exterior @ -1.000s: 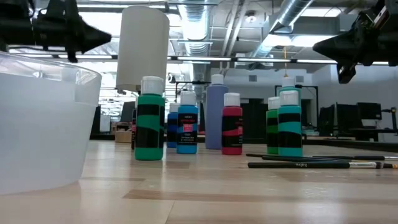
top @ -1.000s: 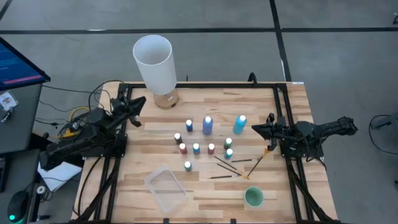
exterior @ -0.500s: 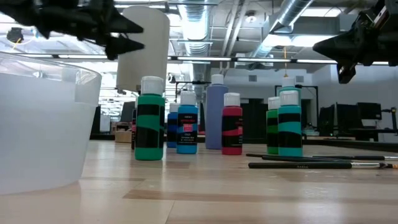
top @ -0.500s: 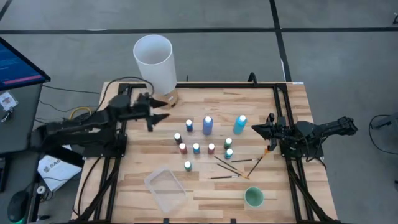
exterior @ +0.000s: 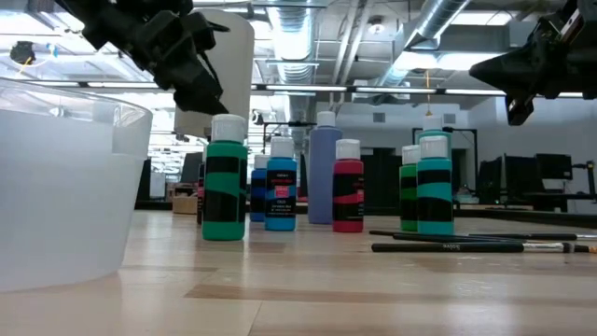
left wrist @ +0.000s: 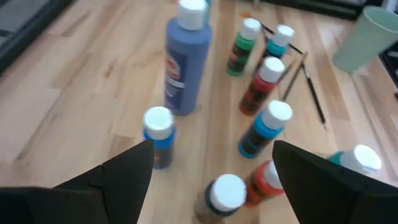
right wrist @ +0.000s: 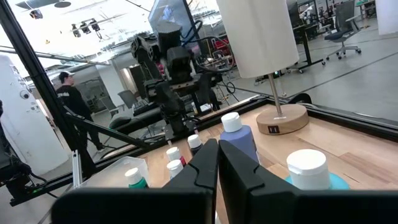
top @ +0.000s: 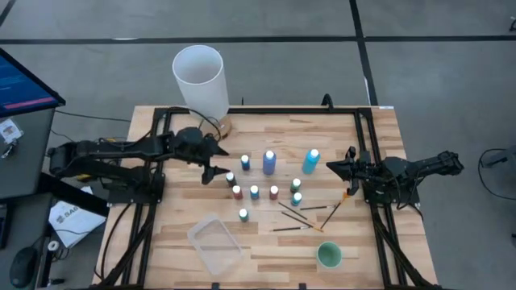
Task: Pick & Place Paint Supplies
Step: Put the black paint bottle into the transparent bin
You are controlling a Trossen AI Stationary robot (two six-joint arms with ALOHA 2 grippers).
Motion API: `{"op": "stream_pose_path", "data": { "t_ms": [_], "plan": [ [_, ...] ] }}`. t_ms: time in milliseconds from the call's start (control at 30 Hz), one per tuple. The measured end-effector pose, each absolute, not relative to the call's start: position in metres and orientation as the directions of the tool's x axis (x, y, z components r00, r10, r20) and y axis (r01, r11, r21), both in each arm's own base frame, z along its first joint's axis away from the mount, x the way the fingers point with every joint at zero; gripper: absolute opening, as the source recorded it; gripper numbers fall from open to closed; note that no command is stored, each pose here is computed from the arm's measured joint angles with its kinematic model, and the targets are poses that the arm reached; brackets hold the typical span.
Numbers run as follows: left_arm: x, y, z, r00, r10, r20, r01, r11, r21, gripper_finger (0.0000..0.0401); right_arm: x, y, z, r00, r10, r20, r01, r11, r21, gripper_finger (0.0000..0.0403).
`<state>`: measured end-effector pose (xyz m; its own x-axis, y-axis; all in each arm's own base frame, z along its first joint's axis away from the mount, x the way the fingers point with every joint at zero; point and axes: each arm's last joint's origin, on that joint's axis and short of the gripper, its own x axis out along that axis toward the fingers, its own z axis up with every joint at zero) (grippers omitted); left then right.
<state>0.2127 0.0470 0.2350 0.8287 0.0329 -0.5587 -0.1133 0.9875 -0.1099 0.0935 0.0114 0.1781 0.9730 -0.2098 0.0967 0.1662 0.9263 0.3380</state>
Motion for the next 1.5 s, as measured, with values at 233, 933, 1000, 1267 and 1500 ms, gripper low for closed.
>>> {"op": "stream_pose_path", "data": {
  "t_ms": [233, 933, 1000, 1267, 1500],
  "plan": [
    [0.216, 0.026, 0.235, 0.827, -0.049, -0.560, -0.012, 0.994, -0.105, 0.0314, 0.094, 0.011, 0.178, 0.973, -0.210, 0.096, 0.167, 0.926, 0.338, 0.0008],
    [0.236, 0.022, 0.202, 0.725, 0.060, -0.686, -0.065, 0.998, 0.018, 0.0314, 0.094, 0.011, 0.178, 0.973, -0.210, 0.097, 0.166, 0.926, 0.338, 0.0008],
    [0.237, 0.022, 0.199, 0.717, 0.060, -0.694, -0.058, 0.998, 0.026, 0.0314, 0.094, 0.011, 0.178, 0.973, -0.210, 0.096, 0.166, 0.926, 0.338, 0.0008],
    [0.234, 0.023, 0.186, 0.687, 0.080, -0.723, -0.072, 0.997, 0.041, 0.0314, 0.094, 0.011, 0.178, 0.973, -0.210, 0.097, 0.166, 0.926, 0.338, 0.0008],
    [0.233, 0.023, 0.187, 0.697, 0.096, -0.711, -0.087, 0.995, 0.049, 0.0291, 0.093, 0.011, 0.178, 0.973, -0.210, 0.097, 0.166, 0.926, 0.338, 0.0008]
  ]
}}
